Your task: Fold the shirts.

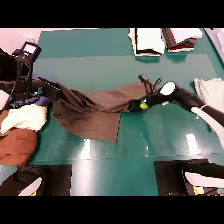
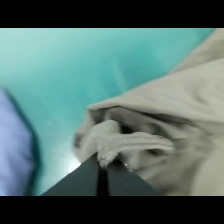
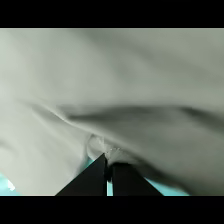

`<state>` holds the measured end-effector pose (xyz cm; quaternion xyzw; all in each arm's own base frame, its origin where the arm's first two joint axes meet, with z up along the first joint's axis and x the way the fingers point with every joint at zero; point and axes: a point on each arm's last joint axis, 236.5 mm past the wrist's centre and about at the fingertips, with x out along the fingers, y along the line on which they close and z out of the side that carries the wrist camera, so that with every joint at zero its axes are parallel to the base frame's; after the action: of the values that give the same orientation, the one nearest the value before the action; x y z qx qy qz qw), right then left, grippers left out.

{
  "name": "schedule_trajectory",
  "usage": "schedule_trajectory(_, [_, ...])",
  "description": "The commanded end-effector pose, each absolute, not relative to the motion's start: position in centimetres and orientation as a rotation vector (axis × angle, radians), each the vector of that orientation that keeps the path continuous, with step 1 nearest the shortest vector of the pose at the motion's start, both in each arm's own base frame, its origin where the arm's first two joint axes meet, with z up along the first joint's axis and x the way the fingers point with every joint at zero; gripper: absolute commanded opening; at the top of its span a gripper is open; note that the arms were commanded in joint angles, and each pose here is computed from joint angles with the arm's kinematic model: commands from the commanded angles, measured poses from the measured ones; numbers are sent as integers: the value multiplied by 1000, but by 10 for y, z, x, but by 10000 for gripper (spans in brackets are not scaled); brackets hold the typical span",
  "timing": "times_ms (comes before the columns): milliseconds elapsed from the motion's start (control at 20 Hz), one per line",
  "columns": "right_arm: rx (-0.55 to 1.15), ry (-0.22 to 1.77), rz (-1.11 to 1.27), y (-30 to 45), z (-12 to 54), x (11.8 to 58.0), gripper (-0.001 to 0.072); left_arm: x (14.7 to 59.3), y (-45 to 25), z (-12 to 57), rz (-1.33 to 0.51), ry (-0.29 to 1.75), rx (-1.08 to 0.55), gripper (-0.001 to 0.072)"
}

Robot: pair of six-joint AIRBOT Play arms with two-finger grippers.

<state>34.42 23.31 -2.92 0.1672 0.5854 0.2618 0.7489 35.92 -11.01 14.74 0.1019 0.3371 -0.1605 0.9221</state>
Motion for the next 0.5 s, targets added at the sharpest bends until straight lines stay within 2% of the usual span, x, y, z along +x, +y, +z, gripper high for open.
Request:
schedule_trajectory(0, [262,1059,582,208,59,383,16,373,-77,177,-187,628,269,27])
schedule_trajectory(200, [237,697,501,137,224,399,16,382,-65,280,-121,412,259,27])
schedule_trajectory(300, [211,542,435,97,299,379,16,372,-62,344,-113,277,226,27])
schedule_trajectory(450, [158,371,319,53,377,333,16,336,-52,440,-100,93,163,27])
